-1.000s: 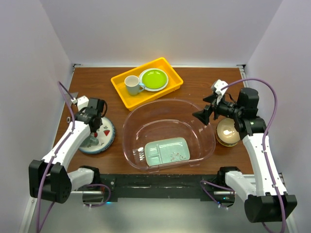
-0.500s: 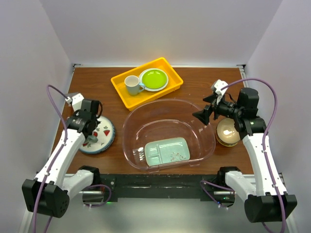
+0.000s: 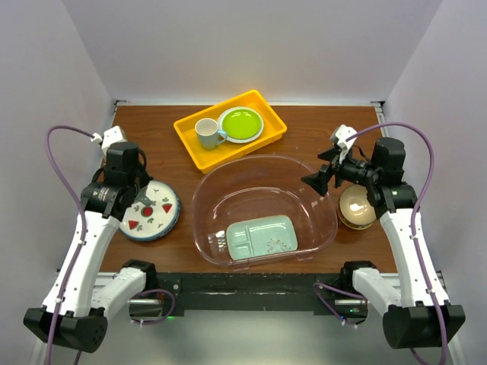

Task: Place the mixed dishes into the plastic bin
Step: Pick up the cup at the center of the board.

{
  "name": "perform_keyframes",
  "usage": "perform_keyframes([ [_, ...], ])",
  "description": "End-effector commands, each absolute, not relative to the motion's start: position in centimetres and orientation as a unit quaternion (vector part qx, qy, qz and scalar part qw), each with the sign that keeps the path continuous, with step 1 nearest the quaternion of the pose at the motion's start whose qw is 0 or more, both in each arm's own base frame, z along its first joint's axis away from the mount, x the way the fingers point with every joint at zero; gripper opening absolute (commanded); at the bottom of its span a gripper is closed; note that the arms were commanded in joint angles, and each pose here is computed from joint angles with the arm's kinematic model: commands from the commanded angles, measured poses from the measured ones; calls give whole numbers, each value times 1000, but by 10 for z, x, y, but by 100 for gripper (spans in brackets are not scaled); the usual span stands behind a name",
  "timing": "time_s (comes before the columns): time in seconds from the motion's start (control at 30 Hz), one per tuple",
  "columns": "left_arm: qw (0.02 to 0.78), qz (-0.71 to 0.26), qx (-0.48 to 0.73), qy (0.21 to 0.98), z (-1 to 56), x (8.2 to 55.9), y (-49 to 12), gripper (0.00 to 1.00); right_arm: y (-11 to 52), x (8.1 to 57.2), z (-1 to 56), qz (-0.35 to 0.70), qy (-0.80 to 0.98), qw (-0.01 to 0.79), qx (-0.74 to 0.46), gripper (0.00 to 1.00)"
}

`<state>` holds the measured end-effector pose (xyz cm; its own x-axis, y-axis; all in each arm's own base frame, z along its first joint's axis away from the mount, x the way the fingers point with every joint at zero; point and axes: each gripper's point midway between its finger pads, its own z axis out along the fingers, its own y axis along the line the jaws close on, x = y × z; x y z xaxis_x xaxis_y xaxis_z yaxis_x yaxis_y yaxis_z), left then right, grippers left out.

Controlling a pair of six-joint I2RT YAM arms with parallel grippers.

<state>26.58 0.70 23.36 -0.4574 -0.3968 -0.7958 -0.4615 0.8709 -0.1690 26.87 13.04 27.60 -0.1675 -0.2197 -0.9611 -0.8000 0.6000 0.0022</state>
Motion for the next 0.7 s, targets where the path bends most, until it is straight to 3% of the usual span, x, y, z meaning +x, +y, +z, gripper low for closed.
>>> perform_keyframes([
  [0.0, 541, -15, -202, 816, 304, 280, -5, 0, 129, 271, 289, 258, 703, 553, -365, 99],
  [0.67, 592, -211, 14, 778, 372, 275, -93, 0, 128, 272, 287, 256, 705, 553, -363, 99],
])
